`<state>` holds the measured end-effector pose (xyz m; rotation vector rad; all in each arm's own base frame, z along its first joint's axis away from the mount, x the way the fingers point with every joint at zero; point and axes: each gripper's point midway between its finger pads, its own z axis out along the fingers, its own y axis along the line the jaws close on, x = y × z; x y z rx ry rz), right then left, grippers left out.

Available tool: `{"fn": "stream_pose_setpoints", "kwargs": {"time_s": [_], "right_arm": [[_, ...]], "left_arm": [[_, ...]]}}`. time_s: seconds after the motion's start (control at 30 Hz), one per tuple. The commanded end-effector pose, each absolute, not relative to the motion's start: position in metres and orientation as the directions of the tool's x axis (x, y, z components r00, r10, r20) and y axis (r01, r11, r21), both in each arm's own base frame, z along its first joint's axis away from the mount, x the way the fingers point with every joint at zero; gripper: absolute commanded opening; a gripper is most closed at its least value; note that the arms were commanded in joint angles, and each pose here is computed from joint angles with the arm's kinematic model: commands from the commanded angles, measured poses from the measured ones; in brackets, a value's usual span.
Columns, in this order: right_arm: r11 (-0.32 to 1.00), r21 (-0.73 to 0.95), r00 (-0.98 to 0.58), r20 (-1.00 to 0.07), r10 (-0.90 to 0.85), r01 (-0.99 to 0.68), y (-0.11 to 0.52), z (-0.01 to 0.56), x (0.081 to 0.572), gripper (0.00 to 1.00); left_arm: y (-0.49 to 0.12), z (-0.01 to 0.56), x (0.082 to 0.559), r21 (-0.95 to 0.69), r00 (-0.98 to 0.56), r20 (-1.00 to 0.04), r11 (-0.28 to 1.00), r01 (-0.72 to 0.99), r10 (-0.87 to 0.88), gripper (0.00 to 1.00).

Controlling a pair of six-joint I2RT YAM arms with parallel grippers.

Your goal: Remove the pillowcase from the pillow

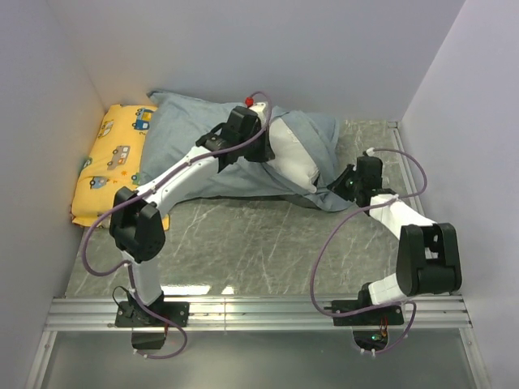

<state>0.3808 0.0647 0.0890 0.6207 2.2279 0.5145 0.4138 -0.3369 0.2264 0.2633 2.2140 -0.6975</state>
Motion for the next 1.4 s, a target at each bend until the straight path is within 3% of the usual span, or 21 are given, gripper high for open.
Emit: {"fn": "stream_pose_setpoints", "kwargs": {"time_s": [0.0, 0.23, 0.4, 0.53, 0.7, 0.73, 0.97, 1.1, 1.37], "right_arm": [[0.85, 0.423, -0.602, -0.604, 0.522, 0.312, 0.052, 0.073, 0.384, 0.17], [0.932, 0.299, -0.65, -0.671, 0.357, 0.203, 0.112, 0.07, 0.384, 0.26], [0.931, 0.256, -0.676, -0.641, 0.364, 0.259, 0.106, 0.047, 0.387, 0.31], [0.925, 0.275, -0.663, -0.645, 0.38, 0.263, 0.109, 0.054, 0.392, 0.46], [0.927, 0.299, -0.667, -0.646, 0.372, 0.227, 0.119, 0.059, 0.397, 0.55], [0.922, 0.333, -0.667, -0.643, 0.376, 0.199, 0.127, 0.063, 0.395, 0.6], [0.911, 0.401, -0.618, -0.694, 0.371, 0.097, 0.135, 0.113, 0.385, 0.72], [0.904, 0.42, -0.56, -0.734, 0.386, 0.072, 0.13, 0.157, 0.378, 0.74], [0.915, 0.381, -0.557, -0.735, 0.387, 0.132, 0.106, 0.161, 0.362, 0.77]], "left_arm": [[-0.323, 0.297, 0.395, -0.478, -0.612, -0.785, 0.726, 0.494, -0.101, 0.0], [-0.344, 0.335, 0.362, -0.614, -0.63, -0.754, 0.541, 0.575, -0.187, 0.0], [-0.339, 0.385, 0.347, -0.611, -0.589, -0.777, 0.489, 0.622, -0.221, 0.0], [-0.332, 0.417, 0.332, -0.602, -0.565, -0.791, 0.463, 0.651, -0.234, 0.0], [-0.318, 0.435, 0.331, -0.598, -0.532, -0.799, 0.474, 0.646, -0.281, 0.0], [-0.318, 0.431, 0.331, -0.602, -0.546, -0.793, 0.479, 0.639, -0.269, 0.0], [-0.317, 0.381, 0.33, -0.631, -0.612, -0.755, 0.513, 0.582, -0.235, 0.01], [-0.316, 0.311, 0.316, -0.675, -0.702, -0.686, 0.527, 0.517, -0.191, 0.0], [-0.313, 0.253, 0.295, -0.692, -0.754, -0.636, 0.552, 0.466, -0.161, 0.01]]}}
